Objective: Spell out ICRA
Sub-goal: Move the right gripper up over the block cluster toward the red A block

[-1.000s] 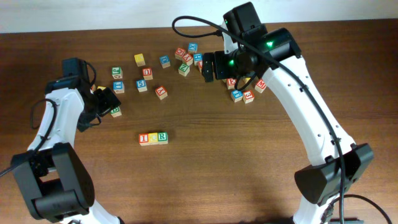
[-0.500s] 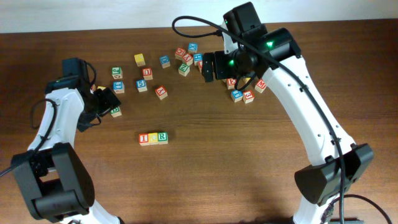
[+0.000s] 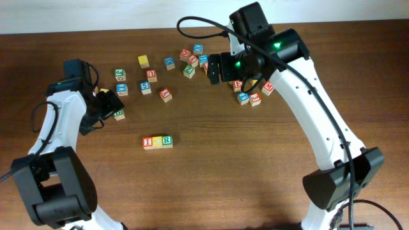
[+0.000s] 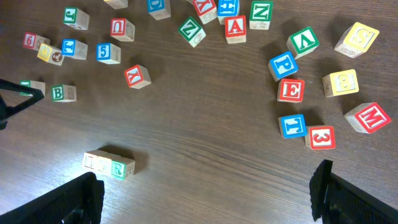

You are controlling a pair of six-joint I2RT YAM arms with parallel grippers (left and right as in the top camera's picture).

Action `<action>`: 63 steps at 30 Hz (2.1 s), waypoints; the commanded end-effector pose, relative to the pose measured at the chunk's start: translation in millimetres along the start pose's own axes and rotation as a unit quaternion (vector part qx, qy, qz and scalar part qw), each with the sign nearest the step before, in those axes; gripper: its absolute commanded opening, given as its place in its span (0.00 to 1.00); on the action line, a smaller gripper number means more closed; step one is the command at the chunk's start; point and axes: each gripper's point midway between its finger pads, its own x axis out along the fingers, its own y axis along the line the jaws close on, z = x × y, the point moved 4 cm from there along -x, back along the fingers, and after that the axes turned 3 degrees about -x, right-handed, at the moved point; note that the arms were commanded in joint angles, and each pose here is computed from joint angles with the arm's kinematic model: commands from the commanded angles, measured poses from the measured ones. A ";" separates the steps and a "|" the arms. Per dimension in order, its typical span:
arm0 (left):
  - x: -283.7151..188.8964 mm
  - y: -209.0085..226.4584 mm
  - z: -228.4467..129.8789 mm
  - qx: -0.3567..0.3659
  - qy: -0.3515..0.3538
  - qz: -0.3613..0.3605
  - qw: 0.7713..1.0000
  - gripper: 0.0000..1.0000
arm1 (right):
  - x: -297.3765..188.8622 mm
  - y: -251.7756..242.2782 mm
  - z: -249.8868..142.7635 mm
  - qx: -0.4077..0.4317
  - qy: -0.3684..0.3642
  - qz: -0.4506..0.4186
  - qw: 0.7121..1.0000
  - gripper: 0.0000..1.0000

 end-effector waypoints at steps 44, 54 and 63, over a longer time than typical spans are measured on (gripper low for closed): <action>-0.8 -1.7 1.7 0.003 -0.002 -0.001 1.000 0.99 | 3.7 -1.0 -1.0 -0.001 0.005 0.000 1.000 0.98; -0.8 -1.7 1.7 0.003 -0.002 -0.001 1.000 0.99 | 3.7 -0.8 -0.1 -0.001 0.003 0.000 1.000 0.98; -0.8 -1.7 1.7 0.003 -0.002 -0.001 1.000 0.99 | -2.3 11.9 48.8 -0.018 -0.117 0.029 0.993 0.98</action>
